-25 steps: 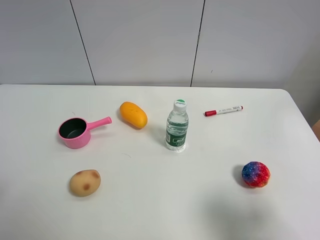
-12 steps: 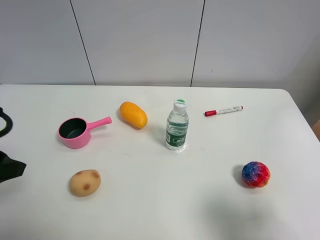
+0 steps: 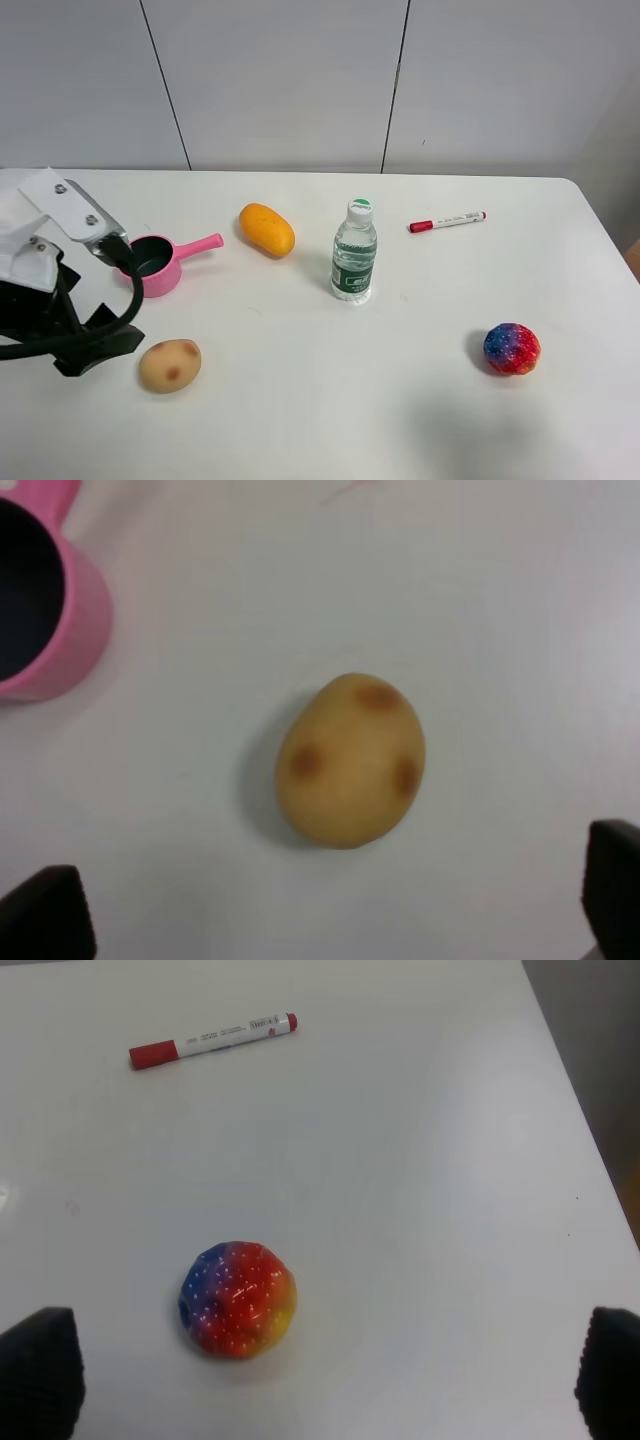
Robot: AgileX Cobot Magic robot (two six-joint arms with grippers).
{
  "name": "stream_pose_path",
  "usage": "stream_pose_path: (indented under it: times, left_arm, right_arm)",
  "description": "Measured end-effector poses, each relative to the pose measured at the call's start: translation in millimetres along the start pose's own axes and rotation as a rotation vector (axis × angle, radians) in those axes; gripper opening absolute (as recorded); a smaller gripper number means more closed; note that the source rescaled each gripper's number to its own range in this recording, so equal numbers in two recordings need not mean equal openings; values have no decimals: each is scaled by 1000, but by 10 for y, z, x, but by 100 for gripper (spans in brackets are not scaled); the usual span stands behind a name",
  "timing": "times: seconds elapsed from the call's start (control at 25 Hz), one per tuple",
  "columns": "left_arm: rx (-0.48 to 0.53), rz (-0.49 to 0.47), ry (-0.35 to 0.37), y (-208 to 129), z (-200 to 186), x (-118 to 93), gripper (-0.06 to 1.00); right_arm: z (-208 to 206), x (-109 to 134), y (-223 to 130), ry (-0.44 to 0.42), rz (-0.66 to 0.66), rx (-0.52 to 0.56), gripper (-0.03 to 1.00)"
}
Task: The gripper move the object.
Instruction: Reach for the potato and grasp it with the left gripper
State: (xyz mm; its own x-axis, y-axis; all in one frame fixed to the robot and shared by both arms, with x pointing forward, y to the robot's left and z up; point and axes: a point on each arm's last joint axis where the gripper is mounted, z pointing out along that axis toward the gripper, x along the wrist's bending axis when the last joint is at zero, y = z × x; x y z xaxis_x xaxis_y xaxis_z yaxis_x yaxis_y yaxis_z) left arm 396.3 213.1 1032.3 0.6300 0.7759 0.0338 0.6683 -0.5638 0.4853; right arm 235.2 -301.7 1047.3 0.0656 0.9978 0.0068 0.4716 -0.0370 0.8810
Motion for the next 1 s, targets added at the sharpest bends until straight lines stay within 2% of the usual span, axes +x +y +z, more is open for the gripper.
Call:
stream_pose_path:
  times: [0.24,0.56,0.68,1.0]
  left_arm:
    - [63,49,-34,104,332,-80,100]
    - [173,39,-51,113,744,-67,100]
    - [160,18,-53,95,859,-70,100]
    - [133,1,-31,-205,1043,-90,100]
  right_arm:
    - [0,0,0,0,0,0,100]
    - [0,0,0,0,0,0,100]
    - [0,0,0,0,0,0,100]
    - [0,0,0,0,0,0,100]
